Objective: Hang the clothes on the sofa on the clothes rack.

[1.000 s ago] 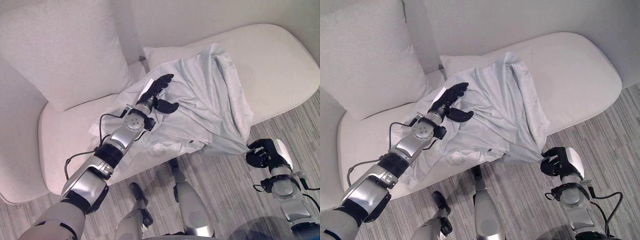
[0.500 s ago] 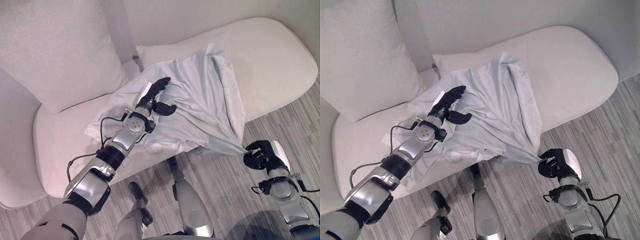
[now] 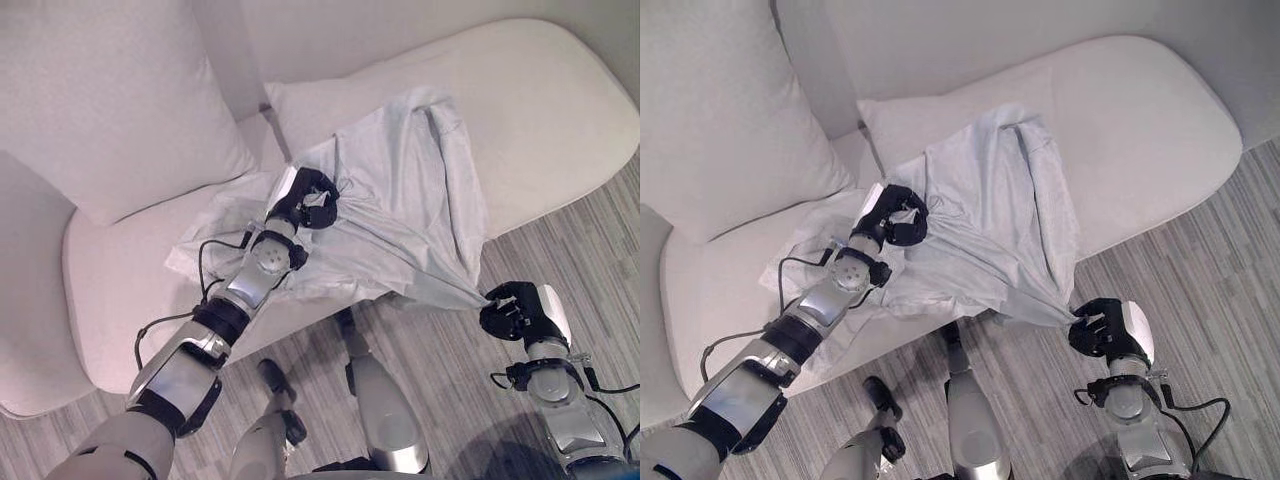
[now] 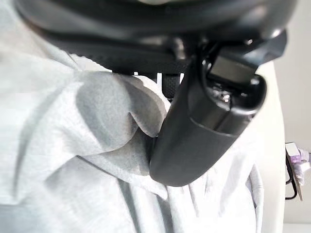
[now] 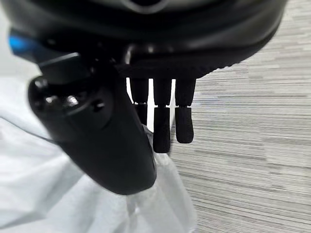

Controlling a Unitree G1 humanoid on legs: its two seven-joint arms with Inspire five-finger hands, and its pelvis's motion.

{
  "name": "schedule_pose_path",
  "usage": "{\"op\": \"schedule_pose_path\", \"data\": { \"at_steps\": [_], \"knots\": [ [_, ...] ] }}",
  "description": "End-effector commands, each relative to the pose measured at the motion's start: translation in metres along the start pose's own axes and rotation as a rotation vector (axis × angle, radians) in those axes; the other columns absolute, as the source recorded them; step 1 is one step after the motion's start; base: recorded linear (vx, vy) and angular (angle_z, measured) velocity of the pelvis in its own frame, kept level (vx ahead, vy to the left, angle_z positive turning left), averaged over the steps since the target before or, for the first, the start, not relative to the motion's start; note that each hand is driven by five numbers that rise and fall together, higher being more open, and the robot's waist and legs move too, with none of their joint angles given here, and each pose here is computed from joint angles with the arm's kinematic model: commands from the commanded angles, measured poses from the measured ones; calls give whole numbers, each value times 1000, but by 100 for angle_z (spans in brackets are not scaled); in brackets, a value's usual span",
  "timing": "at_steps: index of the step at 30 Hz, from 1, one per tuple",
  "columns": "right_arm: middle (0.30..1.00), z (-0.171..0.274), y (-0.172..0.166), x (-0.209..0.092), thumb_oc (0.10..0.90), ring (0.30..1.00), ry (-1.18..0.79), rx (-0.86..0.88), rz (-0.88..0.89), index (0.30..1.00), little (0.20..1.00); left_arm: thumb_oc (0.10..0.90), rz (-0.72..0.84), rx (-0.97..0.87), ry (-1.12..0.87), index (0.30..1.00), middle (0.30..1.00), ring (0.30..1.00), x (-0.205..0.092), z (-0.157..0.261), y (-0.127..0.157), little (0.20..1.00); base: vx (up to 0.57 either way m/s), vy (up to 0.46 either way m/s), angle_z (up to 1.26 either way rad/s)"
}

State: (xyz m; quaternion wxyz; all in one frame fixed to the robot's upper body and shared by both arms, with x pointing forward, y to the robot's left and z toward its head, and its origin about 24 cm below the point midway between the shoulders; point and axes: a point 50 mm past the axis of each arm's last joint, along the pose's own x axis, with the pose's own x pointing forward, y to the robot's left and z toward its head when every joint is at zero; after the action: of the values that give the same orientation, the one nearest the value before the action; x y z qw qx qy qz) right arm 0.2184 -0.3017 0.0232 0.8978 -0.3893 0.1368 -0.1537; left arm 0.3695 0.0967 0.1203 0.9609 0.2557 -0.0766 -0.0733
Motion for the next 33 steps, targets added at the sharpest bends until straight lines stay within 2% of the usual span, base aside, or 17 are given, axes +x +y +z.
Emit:
{"op": "schedule_pose_path", "data": {
  "at_steps": [1,6,10,11,12,14,15,18,27,30,33],
  "knots": [
    [300,-13,-39,-8,400,300,5,-20,-162,300,300,400,112,-17,-166,300,300,300,-2,26,18,300,54,-39,36],
    [300,28,-63,8,400,300,-176,-84,-184,300,300,400,215,-114,-207,300,300,300,-41,10,53,300,80,-62,34],
    [300,64,-82,22,400,300,-318,-120,-219,300,300,400,317,-96,-251,300,300,300,-65,8,86,300,21,-40,38],
    [300,65,-82,22,400,300,-318,-120,-219,300,300,400,317,-96,-250,300,300,300,-65,8,86,300,-10,-38,33],
    [300,84,-92,27,400,300,-389,-136,-249,300,300,400,383,-61,-288,300,300,300,-74,14,105,300,3,-28,28],
    [300,96,-97,29,400,300,-427,-150,-259,300,300,400,424,-25,-301,300,300,300,-80,15,115,300,50,-39,59],
    [300,123,-109,31,400,300,-525,-150,-296,300,300,400,547,62,-318,300,300,300,-96,18,144,300,70,-44,51],
    [300,156,-123,26,400,300,-657,-117,-333,300,300,400,691,211,-355,300,300,300,-115,28,177,300,51,-11,29],
    [300,214,-147,20,400,300,-857,-104,-422,300,300,400,924,373,-483,300,300,300,-132,65,223,300,-65,106,48],
    [300,227,-171,16,400,300,-871,-204,-535,300,300,400,1051,488,-603,300,300,300,-139,103,251,300,-148,745,48],
    [300,218,-188,17,400,300,-809,-244,-636,300,300,400,1022,545,-701,300,300,300,-127,137,254,300,-87,927,56]
  ]
}}
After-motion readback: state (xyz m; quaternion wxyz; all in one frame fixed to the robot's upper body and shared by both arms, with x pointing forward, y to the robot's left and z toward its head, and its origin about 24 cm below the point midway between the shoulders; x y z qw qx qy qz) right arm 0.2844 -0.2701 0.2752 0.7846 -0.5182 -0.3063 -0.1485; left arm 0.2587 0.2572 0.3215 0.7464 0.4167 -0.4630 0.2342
